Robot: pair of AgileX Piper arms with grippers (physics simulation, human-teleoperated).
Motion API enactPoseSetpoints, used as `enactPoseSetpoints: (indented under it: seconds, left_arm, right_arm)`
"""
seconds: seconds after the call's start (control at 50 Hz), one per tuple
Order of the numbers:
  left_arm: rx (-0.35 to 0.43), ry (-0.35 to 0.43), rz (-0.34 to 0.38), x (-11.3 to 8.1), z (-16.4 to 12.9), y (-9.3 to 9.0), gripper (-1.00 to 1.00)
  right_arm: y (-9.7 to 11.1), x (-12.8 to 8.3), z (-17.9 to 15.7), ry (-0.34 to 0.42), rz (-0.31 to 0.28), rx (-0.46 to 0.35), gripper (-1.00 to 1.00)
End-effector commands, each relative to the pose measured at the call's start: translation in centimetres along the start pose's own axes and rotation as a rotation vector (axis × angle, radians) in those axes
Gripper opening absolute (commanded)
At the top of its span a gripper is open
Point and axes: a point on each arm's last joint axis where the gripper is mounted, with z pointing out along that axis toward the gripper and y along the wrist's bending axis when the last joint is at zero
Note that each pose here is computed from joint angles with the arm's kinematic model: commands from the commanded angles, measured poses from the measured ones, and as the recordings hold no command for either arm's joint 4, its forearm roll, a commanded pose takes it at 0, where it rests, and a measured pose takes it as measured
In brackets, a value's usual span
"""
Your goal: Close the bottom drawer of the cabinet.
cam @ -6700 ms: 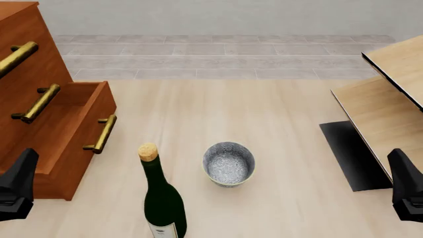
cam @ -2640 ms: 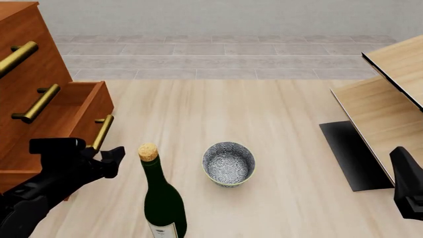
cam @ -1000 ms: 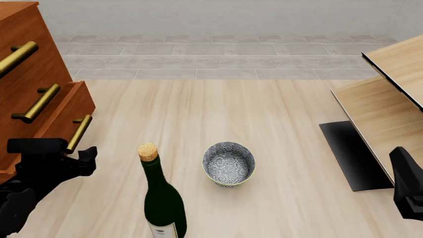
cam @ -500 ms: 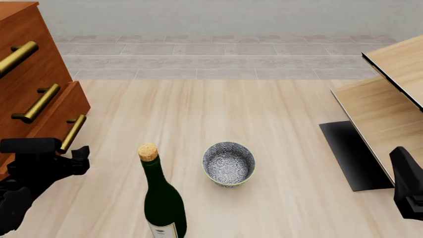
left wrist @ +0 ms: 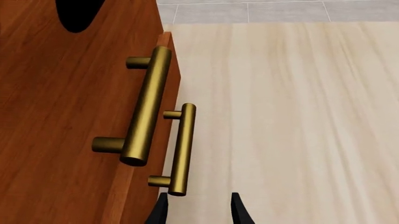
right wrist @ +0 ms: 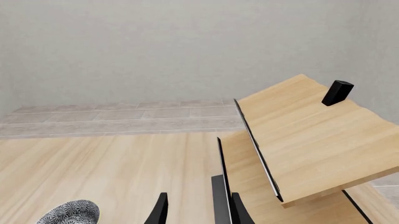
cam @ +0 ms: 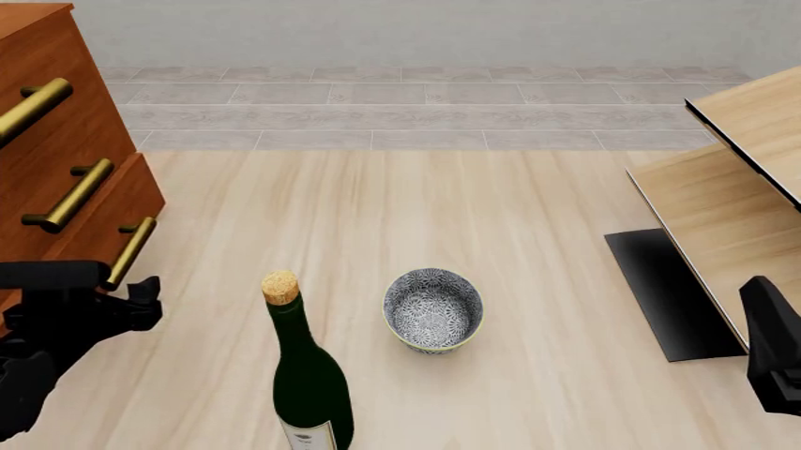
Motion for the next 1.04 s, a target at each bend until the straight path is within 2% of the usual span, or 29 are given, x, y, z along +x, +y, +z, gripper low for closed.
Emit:
enactPoseSetpoints:
  seconds: [0.02, 0.76, 1.04]
  left_arm:
    - [-0.053, 0.002, -0.008, -0.1, 0.0, 1.2, 1.0]
    - [-0.139, 0.008, -0.009, -0.1, 0.9, 3.4, 1.0]
    - [-0.145, 0.004, -0.01, -0.3, 0.6, 3.5, 1.0]
  right_arm:
    - [0.0, 0.1, 0.0, -0.002, 0.002, 0.001, 1.0]
    - [0.0, 0.2, 0.0, 0.006, -0.006, -0.007, 1.0]
    - [0.1, 0.1, 0.0, 0.009, -0.011, -0.012, 1.0]
